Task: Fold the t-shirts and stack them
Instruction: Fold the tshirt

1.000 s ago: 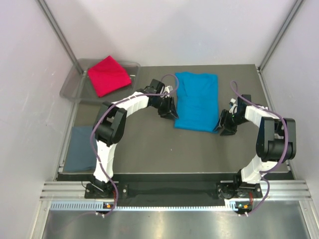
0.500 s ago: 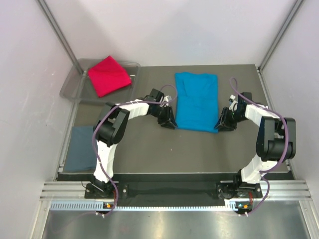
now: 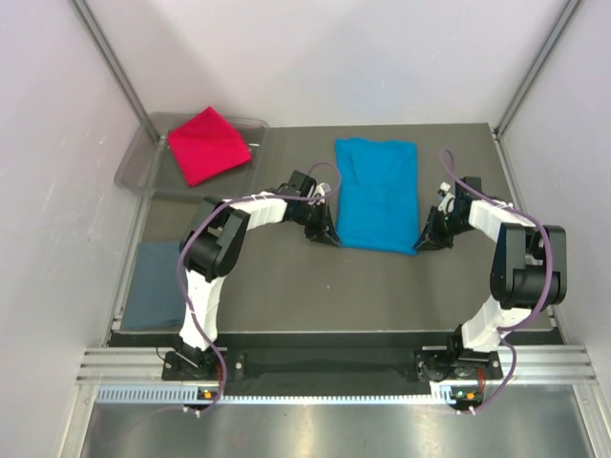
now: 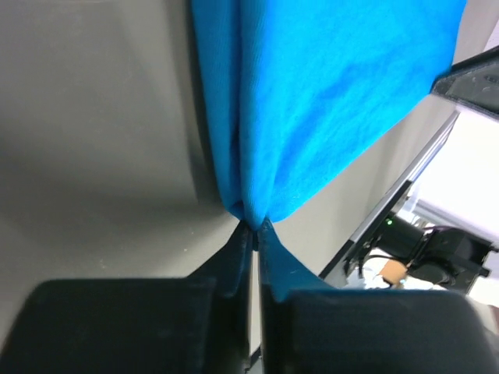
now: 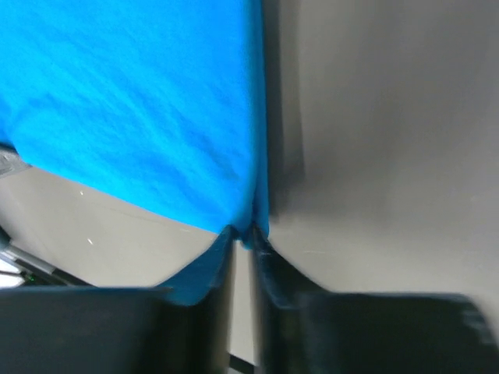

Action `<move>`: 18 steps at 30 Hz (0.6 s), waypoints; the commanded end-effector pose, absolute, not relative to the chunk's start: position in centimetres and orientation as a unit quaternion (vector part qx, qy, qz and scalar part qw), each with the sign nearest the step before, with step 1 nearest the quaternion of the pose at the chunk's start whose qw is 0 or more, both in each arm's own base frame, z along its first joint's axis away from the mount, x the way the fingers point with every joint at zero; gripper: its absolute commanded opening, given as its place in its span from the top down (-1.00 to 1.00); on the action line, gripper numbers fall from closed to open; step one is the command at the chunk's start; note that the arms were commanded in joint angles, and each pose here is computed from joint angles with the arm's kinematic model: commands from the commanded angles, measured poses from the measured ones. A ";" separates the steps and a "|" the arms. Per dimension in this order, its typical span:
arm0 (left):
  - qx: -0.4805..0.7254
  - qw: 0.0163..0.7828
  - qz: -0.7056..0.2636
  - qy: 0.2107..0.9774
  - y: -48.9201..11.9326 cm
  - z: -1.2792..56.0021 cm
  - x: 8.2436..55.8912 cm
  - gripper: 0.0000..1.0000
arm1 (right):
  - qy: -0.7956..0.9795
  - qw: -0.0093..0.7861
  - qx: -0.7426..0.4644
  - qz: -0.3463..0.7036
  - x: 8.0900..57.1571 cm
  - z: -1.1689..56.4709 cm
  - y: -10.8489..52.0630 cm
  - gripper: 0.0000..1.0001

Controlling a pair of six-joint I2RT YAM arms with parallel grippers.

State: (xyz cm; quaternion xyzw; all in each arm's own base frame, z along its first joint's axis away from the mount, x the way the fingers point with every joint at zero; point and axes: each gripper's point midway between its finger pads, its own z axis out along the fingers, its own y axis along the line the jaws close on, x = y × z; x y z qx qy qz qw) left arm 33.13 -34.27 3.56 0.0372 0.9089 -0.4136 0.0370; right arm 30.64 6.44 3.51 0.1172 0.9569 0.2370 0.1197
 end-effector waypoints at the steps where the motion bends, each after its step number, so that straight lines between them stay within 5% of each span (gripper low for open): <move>1: 0.042 0.044 -0.432 0.900 -35.5 4.2 32.8 1.00 | 0.959 0.132 0.117 0.222 31.6 4.1 6.1 0.89; 2: 0.036 0.038 -0.426 0.903 -35.2 3.7 32.2 1.00 | 0.961 0.130 0.120 0.214 31.5 4.1 5.9 1.00; 18: 0.016 0.042 -0.387 0.921 -32.3 4.4 20.6 1.00 | 0.970 0.094 0.136 0.179 22.5 4.4 6.6 1.00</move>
